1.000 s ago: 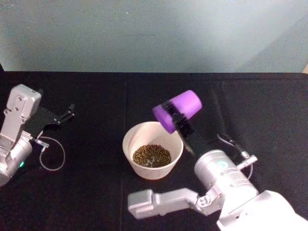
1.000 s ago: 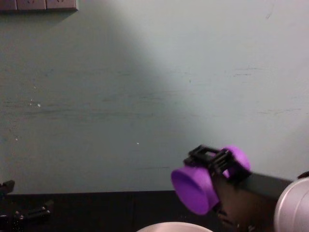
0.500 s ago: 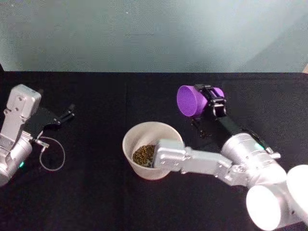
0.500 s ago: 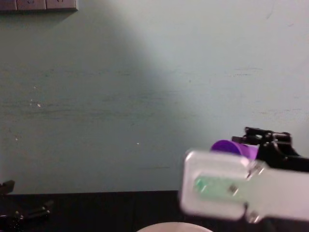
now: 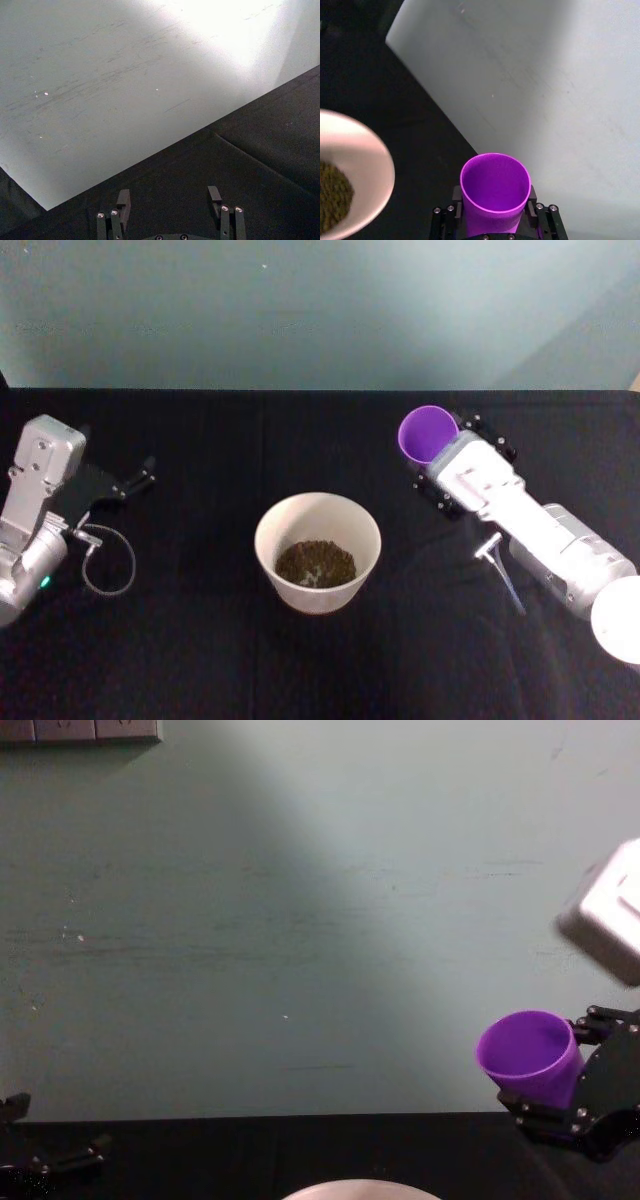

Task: Pick up the cup and pour the mung beans from the cup into the bowl.

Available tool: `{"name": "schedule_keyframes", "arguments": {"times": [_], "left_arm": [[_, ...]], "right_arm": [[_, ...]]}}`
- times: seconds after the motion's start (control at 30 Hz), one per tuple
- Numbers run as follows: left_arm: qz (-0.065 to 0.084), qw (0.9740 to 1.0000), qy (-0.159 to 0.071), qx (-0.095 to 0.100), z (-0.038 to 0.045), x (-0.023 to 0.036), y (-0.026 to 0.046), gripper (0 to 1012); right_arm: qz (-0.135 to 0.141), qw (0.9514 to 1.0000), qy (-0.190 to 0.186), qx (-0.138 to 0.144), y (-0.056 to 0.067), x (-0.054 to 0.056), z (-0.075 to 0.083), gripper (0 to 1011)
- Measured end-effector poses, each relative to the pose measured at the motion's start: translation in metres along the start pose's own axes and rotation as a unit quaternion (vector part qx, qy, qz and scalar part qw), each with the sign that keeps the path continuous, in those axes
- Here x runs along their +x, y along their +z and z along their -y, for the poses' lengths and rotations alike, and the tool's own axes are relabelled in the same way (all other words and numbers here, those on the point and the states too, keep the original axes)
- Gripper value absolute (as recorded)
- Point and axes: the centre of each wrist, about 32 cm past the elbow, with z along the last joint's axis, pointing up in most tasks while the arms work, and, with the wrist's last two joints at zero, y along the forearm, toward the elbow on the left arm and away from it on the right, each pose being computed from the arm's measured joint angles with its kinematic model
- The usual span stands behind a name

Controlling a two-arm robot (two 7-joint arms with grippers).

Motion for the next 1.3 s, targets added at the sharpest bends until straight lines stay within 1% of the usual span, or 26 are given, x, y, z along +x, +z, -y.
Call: {"name": "schedule_keyframes", "arguments": {"times": [0.03,0.07,0.1,0.13,0.27,0.3,0.37,0.47,0.57,1.03,1.13,1.2,1.3], "left_arm": [[0.0,1.0,0.0,0.0,0.0,0.0,0.0,1000],[0.0,1.0,0.0,0.0,0.0,0.0,0.0,1000],[0.0,1.0,0.0,0.0,0.0,0.0,0.0,1000],[0.0,1.0,0.0,0.0,0.0,0.0,0.0,1000],[0.0,1.0,0.0,0.0,0.0,0.0,0.0,1000],[0.0,1.0,0.0,0.0,0.0,0.0,0.0,1000],[0.0,1.0,0.0,0.0,0.0,0.0,0.0,1000],[0.0,1.0,0.0,0.0,0.0,0.0,0.0,1000],[0.0,1.0,0.0,0.0,0.0,0.0,0.0,1000],[0.0,1.0,0.0,0.0,0.0,0.0,0.0,1000],[0.0,1.0,0.0,0.0,0.0,0.0,0.0,1000],[0.0,1.0,0.0,0.0,0.0,0.0,0.0,1000],[0.0,1.0,0.0,0.0,0.0,0.0,0.0,1000]], "right_arm": [[-0.015,0.9999,0.0,0.004,-0.003,0.001,0.0,729],[-0.041,0.9991,0.0,0.011,-0.008,0.002,0.0,729],[-0.053,0.9985,0.001,0.015,-0.011,0.002,0.0,729],[-0.074,0.997,0.002,0.023,-0.015,0.002,0.0,729],[-0.109,0.9933,0.003,0.039,-0.022,0.002,-0.001,729],[-0.122,0.9915,0.004,0.044,-0.025,0.001,-0.001,729],[-0.139,0.989,0.005,0.052,-0.029,0.001,-0.002,729],[-0.156,0.9861,0.007,0.058,-0.032,0.0,-0.003,729],[-0.164,0.9846,0.01,0.06,-0.033,0.0,-0.004,729],[-0.156,0.986,0.01,0.059,-0.032,0.0,-0.004,729],[-0.155,0.986,0.01,0.061,-0.032,0.004,-0.004,729],[-0.156,0.9859,0.011,0.06,-0.034,0.004,-0.005,729],[-0.166,0.9839,0.014,0.064,-0.04,0.002,-0.007,729]]}}
